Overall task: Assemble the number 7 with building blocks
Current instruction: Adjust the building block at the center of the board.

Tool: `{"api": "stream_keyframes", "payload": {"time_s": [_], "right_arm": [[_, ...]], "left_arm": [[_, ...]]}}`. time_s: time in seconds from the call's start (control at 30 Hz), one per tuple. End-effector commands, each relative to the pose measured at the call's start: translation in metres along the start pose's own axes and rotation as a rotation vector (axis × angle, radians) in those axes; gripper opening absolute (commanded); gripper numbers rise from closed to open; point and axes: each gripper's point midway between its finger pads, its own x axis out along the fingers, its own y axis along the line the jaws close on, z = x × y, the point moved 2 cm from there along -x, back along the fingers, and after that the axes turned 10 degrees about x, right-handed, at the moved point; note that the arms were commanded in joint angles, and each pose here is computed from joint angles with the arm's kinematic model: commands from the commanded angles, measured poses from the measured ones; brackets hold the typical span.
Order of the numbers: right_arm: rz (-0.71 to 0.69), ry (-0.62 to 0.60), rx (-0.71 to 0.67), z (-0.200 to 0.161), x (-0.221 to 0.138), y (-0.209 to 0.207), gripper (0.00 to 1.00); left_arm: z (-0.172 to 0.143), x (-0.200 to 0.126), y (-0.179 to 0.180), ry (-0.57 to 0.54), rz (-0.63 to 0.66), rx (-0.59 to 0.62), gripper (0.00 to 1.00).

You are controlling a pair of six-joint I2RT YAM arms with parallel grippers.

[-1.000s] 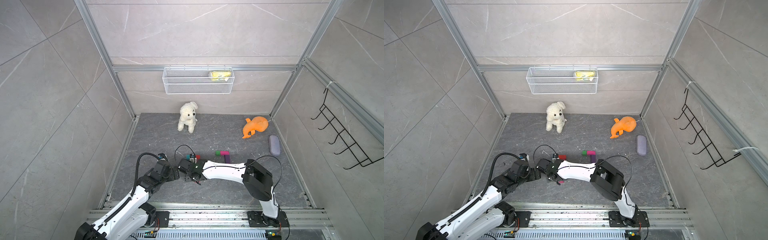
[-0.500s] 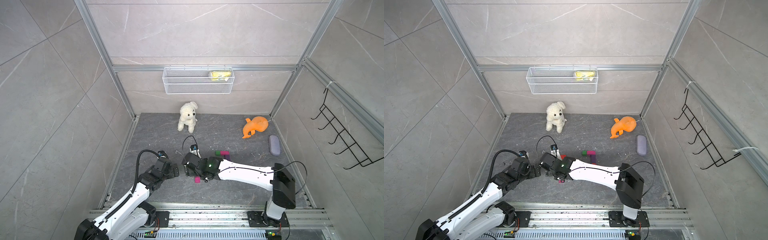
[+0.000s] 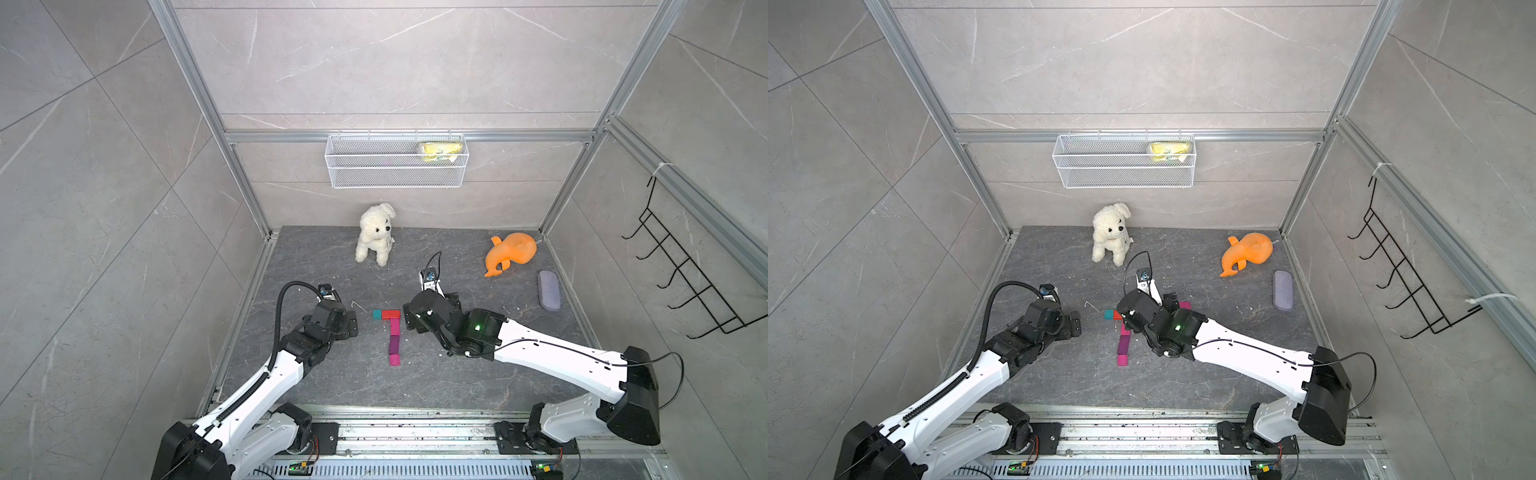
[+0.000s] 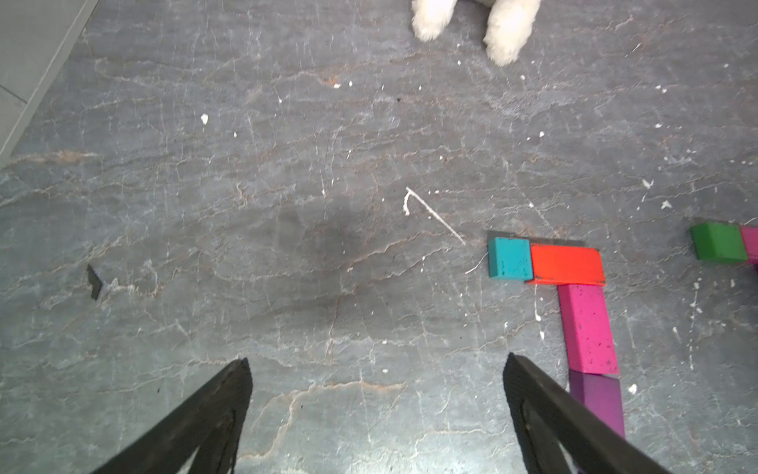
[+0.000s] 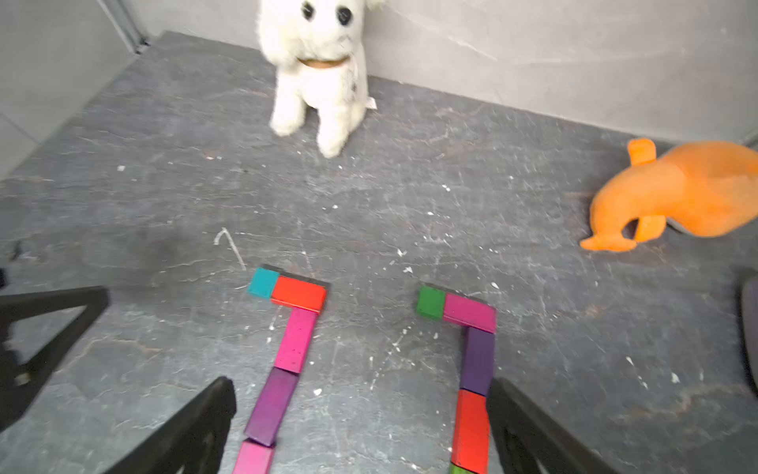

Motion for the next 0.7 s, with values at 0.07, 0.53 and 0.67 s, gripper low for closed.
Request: {"api": "stream_keyframes", "payload": {"time_s": [0.07,0.53,0.67], "right_arm": [[0.034,0.283,0.075,-0.070,0.037,0.026,0.83],[0.069,0.543,0.152,-0.134,0.076,0.078,0.61],[0.041,0.561,0.144,-0.141,0.082,0.079,0.60]], "left_arm": [[0.009,0.000,-0.001,-0.022,-0.010,-0.024,1.00],[-0.016,0.017,0.002,0.109,-0.120,-0.105,1.00],[-0.018,0.019,0.000,0.112,-0.134,-0.103,1.00]]}}
